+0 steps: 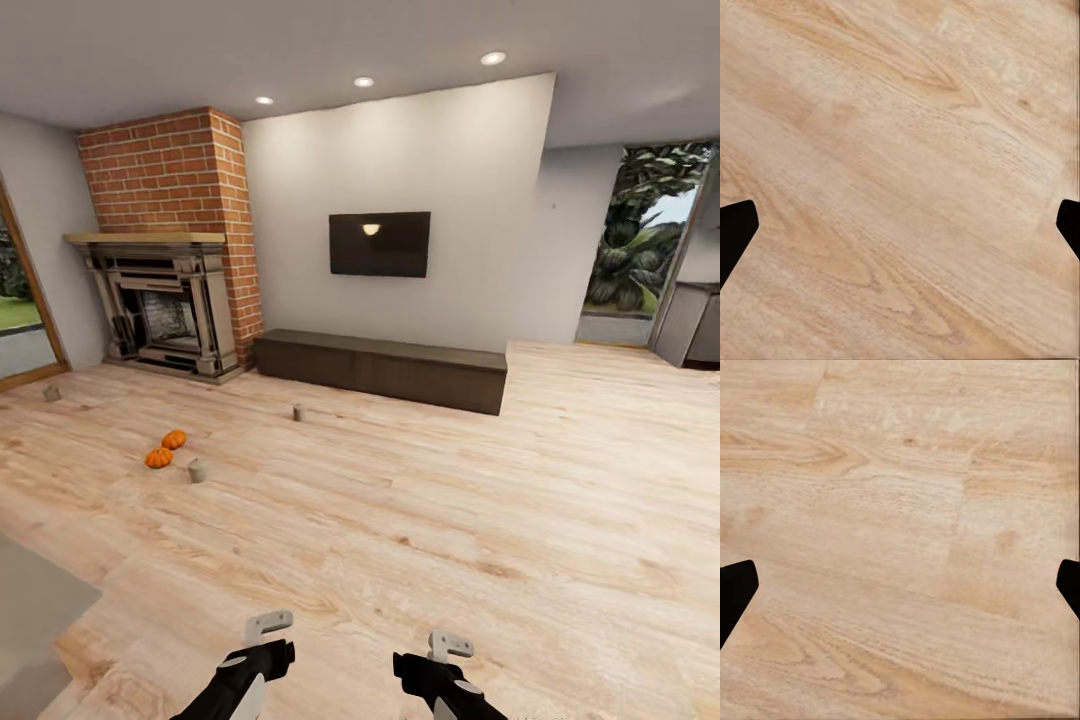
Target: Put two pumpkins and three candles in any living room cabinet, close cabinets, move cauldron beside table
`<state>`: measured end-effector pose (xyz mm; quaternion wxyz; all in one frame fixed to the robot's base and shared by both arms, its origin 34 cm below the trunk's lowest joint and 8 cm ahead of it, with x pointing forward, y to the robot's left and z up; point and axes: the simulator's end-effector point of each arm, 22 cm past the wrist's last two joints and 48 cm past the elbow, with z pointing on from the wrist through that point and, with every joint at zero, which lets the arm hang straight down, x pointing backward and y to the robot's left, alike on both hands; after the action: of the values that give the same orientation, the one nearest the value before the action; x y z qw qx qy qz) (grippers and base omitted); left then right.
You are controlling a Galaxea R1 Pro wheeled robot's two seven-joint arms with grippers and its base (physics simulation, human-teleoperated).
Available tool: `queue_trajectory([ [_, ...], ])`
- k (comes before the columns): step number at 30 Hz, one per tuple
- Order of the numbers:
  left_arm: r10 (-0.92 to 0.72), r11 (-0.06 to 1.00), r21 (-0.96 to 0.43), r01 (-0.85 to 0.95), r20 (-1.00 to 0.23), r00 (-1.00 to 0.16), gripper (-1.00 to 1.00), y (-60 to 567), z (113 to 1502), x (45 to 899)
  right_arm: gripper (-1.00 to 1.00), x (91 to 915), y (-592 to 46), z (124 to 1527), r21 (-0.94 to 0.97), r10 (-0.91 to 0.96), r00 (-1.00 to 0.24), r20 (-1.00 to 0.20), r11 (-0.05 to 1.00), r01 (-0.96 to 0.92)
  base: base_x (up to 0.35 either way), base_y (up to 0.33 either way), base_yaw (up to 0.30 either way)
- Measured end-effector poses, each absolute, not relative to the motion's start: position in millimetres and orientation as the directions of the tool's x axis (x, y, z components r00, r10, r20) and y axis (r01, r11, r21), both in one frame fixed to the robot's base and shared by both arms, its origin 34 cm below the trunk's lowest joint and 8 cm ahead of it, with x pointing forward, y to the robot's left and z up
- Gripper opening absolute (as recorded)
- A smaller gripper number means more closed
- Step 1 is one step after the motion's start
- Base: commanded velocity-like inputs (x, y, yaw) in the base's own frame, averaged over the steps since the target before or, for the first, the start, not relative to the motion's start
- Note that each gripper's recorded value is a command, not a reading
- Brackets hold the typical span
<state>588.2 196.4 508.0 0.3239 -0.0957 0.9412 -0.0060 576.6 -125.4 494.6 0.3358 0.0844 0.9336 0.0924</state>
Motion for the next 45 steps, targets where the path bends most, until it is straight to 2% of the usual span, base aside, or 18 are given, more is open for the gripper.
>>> queue_trajectory([
  [12, -0.179, 0.982, -0.069, -0.173, -0.605, -0.776, 1.0, 196, 505, 587, 1.0, 575, -126, 492, 0.231, 0.224, -0.762, -0.608, 0.968, 0.101, 0.148, 0.0, -0.189],
  [45, -0.177, 0.983, -0.059, -0.175, -0.566, -0.805, 1.0, 196, 482, 575, 1.0, 563, -125, 470, 0.226, 0.224, -0.791, -0.569, 0.968, 0.111, 0.141, -0.007, -0.083],
])
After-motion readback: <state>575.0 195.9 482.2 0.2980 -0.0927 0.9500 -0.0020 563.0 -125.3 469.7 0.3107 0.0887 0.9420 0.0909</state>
